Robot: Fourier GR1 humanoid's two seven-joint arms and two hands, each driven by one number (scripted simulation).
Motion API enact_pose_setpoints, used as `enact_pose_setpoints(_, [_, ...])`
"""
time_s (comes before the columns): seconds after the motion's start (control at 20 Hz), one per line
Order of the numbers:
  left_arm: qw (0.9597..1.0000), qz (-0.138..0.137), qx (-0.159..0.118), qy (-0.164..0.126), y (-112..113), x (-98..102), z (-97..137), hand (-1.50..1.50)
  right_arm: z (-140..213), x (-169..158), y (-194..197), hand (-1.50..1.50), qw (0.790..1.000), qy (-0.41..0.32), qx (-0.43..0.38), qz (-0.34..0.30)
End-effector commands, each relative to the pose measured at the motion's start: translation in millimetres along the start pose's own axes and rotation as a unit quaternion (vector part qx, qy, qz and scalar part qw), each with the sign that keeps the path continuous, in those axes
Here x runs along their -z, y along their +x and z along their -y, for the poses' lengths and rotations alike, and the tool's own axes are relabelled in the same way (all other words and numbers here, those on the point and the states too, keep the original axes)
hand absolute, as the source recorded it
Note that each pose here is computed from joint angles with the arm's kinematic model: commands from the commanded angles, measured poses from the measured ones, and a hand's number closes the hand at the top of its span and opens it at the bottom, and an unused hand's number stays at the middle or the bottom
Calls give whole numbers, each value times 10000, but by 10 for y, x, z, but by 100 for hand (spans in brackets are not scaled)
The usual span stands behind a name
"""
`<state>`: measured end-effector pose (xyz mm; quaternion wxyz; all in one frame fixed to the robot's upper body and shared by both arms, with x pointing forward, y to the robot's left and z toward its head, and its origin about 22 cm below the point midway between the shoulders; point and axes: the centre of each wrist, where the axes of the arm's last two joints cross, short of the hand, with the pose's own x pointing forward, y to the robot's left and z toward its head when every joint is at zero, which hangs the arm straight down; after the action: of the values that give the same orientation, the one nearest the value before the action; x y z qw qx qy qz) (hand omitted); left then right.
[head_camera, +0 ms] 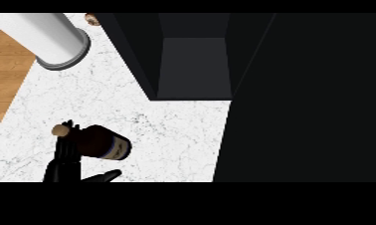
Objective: Pick up the wine, place it into the cabinet and close the cabinet
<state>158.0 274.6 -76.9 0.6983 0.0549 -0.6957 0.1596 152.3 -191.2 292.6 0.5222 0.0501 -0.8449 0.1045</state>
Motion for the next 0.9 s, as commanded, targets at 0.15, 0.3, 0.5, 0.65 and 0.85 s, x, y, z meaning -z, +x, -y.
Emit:
enact_pose_setpoints(0.15, [9988,-173,-437,-97,-326,67,-65,-150,50,-186,125,-150,9995,258,155,-25])
enact_pose_setpoints(0.3, [9991,-81,-346,-226,-359,82,-70,-150,-20,-235,59,-150,9991,293,294,-26])
enact_pose_setpoints(0.5, [9991,-69,-299,-296,-425,215,-46,-150,-67,-283,178,-150,9996,240,176,3])
enact_pose_setpoints(0.65, [9993,35,-304,-197,-425,300,42,-150,79,-346,121,-150,9997,172,163,-30])
enact_pose_setpoints(0.85, [9978,-18,-621,-223,-397,188,84,150,-30,-344,160,-150,9994,271,167,-103])
